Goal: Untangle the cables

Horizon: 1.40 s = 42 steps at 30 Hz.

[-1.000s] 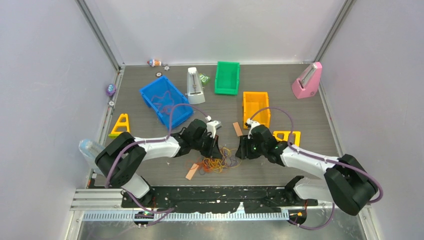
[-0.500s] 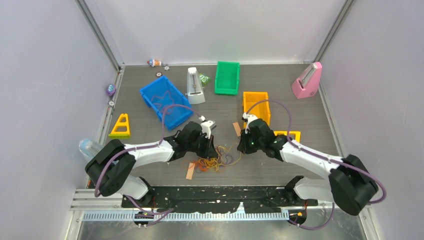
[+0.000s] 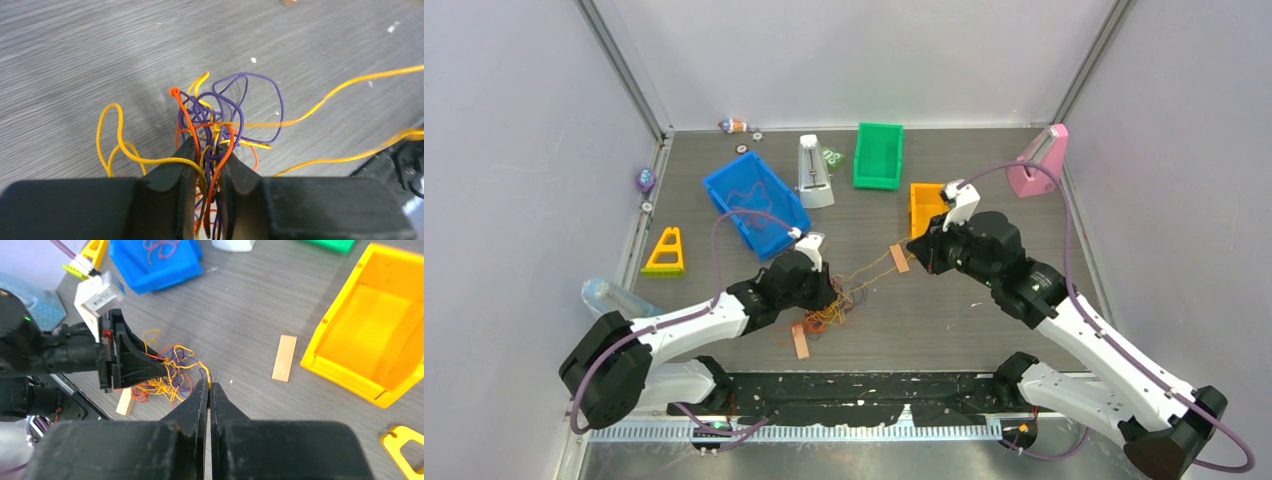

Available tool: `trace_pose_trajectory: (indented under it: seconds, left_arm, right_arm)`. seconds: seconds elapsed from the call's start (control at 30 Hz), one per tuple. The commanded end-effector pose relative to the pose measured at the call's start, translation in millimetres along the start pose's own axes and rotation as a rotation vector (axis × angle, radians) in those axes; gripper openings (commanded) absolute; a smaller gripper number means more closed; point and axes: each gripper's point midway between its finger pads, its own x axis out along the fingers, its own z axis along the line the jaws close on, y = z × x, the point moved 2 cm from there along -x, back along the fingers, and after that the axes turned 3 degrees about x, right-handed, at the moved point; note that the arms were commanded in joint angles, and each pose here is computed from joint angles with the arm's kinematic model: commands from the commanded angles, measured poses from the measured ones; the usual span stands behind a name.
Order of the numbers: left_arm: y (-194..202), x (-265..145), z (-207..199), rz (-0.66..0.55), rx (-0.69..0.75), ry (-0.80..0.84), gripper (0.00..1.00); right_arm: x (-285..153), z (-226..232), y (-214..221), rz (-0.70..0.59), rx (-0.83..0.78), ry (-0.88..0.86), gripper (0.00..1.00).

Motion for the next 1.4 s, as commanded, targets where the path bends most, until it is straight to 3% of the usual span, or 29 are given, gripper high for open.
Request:
trace_pose_trajectory:
  seconds: [0.0, 0.2, 0.3, 0.53, 0.77, 0.97, 1.07, 1.2, 1.3, 1.37]
  left_arm:
    - [1.6, -13.0, 38.8, -0.023, -0.036, -0.234, 0.25]
    - [3.0, -23.1, 63.0, -0.036, -0.059, -0.380, 0.35]
    - [9.4, -22.5, 76.8, 0.000, -0.097, -0.447, 0.53]
    - [12.4, -14.5, 90.7, 0.046, -0.169, -0.443, 0.54]
    - [-1.3, -16.1, 89.8, 0.021, -0.154, -0.416, 0.36]
    - [-8.1, -24.6, 91.8, -0.011, -0.234, -0.416, 0.00]
    - [-7.5, -30.1, 102.4, -0.029, -0.261, -0.442, 0.00]
    - [-21.6, -39.5, 95.4, -0.054, -0.205, -0.394, 0.00]
    - [-38.2, -45.5, 72.8, -0.081, -0.149, -0.272, 0.17]
    - [-47.0, -50.4, 63.4, -0.086, -0.101, -0.229, 0.38]
  right_arm:
    - [-28.4, 9.6, -54.0, -0.151, -0.042, 0.017, 0.05]
    - [-52.5, 20.8, -98.3, -0.241, -0.074, 0.027, 0.05]
    - [-64.2, 22.1, -116.5, -0.283, -0.096, 0.049, 0.05]
    - [-105.0, 23.2, -159.7, -0.375, -0.133, 0.123, 0.05]
    - [-128.1, 25.6, -180.7, -0.386, -0.157, 0.161, 0.05]
    - [-152.3, 12.2, -202.0, -0.445, -0.148, 0.286, 0.05]
    - [-161.3, 3.1, -206.9, -0.469, -0.134, 0.353, 0.05]
    - [-152.4, 6.1, -197.6, -0.434, -0.142, 0.317, 0.05]
    - [-137.1, 10.9, -186.1, -0.385, -0.157, 0.267, 0.05]
    - [-130.3, 15.6, -181.7, -0.364, -0.164, 0.231, 0.05]
